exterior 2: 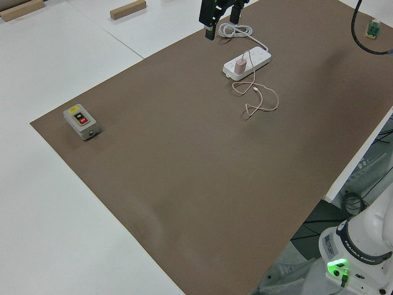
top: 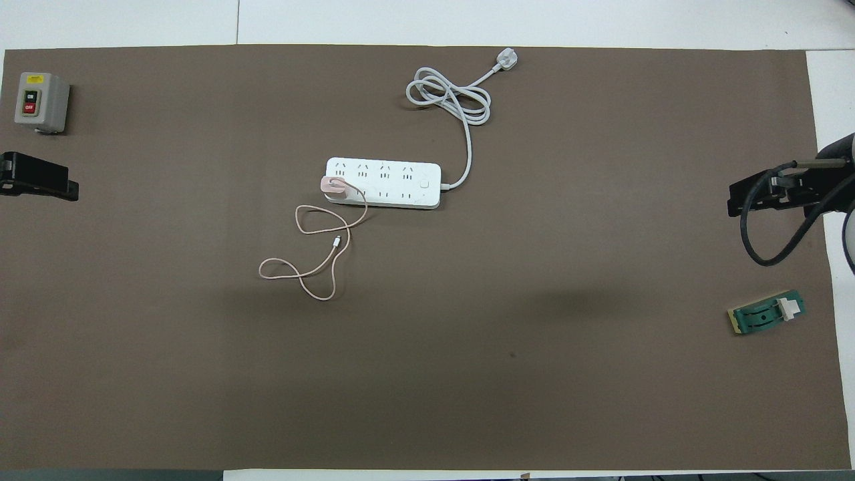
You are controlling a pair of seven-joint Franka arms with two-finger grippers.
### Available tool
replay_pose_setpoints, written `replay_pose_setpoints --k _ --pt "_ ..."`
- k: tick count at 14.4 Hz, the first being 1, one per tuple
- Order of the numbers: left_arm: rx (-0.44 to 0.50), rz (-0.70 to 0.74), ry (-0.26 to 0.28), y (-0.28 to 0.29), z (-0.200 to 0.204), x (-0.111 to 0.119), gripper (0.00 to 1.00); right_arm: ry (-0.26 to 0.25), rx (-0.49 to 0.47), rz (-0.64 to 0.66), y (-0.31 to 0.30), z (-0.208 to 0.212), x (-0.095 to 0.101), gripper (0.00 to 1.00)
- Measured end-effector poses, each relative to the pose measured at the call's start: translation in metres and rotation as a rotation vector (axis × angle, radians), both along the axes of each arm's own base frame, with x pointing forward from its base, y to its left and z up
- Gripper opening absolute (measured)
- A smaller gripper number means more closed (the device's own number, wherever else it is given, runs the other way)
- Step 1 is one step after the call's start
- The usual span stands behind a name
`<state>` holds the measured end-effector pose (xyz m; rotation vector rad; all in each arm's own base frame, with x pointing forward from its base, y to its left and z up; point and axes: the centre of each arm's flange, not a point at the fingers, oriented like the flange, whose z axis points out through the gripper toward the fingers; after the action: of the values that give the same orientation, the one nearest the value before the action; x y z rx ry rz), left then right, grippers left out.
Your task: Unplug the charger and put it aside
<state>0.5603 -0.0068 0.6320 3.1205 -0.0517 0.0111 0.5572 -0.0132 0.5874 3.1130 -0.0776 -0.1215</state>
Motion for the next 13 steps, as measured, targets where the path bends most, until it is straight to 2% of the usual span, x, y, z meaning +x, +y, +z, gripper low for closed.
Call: replay_pose_setpoints --k 13 --pt "0.000 0.002 0.000 0.0012 0.0001 0.0000 1.00 -0.007 0.001 0.018 0.0099 0.0005 0.0010 1.00"
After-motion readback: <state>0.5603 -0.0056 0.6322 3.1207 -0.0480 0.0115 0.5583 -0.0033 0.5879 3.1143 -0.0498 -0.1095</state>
